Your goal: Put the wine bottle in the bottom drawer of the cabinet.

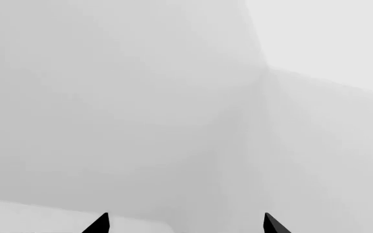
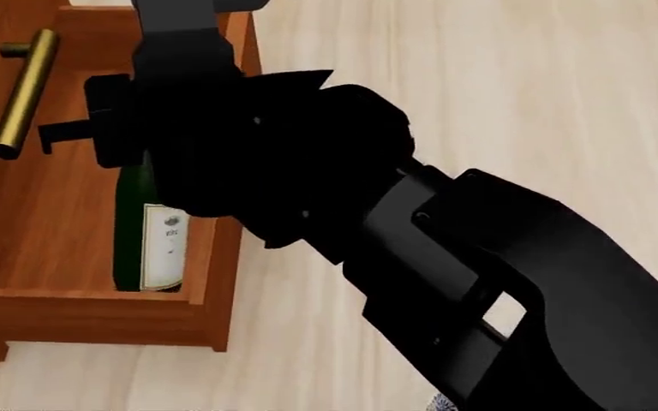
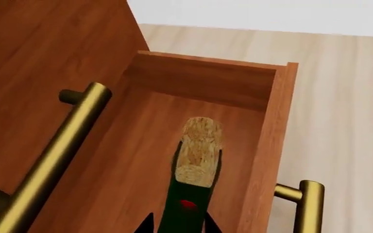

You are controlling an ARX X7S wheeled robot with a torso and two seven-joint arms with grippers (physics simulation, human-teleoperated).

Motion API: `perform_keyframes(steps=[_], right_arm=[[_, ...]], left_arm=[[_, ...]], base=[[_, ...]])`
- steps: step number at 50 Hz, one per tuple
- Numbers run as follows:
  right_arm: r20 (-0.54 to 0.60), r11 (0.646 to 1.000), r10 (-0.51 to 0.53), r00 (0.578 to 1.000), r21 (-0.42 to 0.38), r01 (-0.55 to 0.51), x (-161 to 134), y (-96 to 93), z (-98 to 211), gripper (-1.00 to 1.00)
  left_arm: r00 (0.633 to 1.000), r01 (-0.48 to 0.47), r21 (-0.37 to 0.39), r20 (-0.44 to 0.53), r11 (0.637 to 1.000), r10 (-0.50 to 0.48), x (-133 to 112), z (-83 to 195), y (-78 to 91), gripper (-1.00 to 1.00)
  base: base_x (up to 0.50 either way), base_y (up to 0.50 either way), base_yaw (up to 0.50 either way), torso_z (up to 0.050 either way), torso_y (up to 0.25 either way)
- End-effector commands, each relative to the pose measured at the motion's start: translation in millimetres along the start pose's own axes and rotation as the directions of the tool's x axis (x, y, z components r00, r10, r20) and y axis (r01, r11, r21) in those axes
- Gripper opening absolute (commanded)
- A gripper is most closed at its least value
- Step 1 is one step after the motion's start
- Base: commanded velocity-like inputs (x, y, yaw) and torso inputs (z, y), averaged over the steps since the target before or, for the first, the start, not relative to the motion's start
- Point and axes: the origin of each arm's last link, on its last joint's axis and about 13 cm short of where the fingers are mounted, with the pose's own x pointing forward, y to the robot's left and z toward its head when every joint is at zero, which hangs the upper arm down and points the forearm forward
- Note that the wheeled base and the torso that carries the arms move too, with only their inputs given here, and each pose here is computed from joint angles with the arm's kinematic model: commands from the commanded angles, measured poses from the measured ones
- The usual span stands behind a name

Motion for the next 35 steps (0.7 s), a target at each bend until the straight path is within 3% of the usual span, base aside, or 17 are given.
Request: perform_keyframes(steps=[1,20,35], right_arm=[[-0.261,0.999,-0.023,0.965,-0.031,0.016,10.2,-1.5,-53.1,-1.0],[-0.279,0.997,0.004,0.96,-0.071,-0.025,4.9,4.0,-52.6,-1.0],[-0.309,0.997,-0.056,0.949,-0.066,0.038,9.5,-2.8,-59.7,-1.0]], left_arm=[[1.0,0.001,0.0,0.0,1.0,-0.001,0.4,0.4,-0.9,1.0],[1.0,0.003,0.007,-0.002,1.0,-0.003,1.5,0.0,-2.4,1.0],[1.0,0.007,0.002,-0.005,1.0,-0.007,1.6,0.5,-2.8,1.0]], base=[[0.0,0.0,0.0,0.0,-0.096],[0.0,0.0,0.0,0.0,-0.094],[0.0,0.0,0.0,0.0,-0.094]])
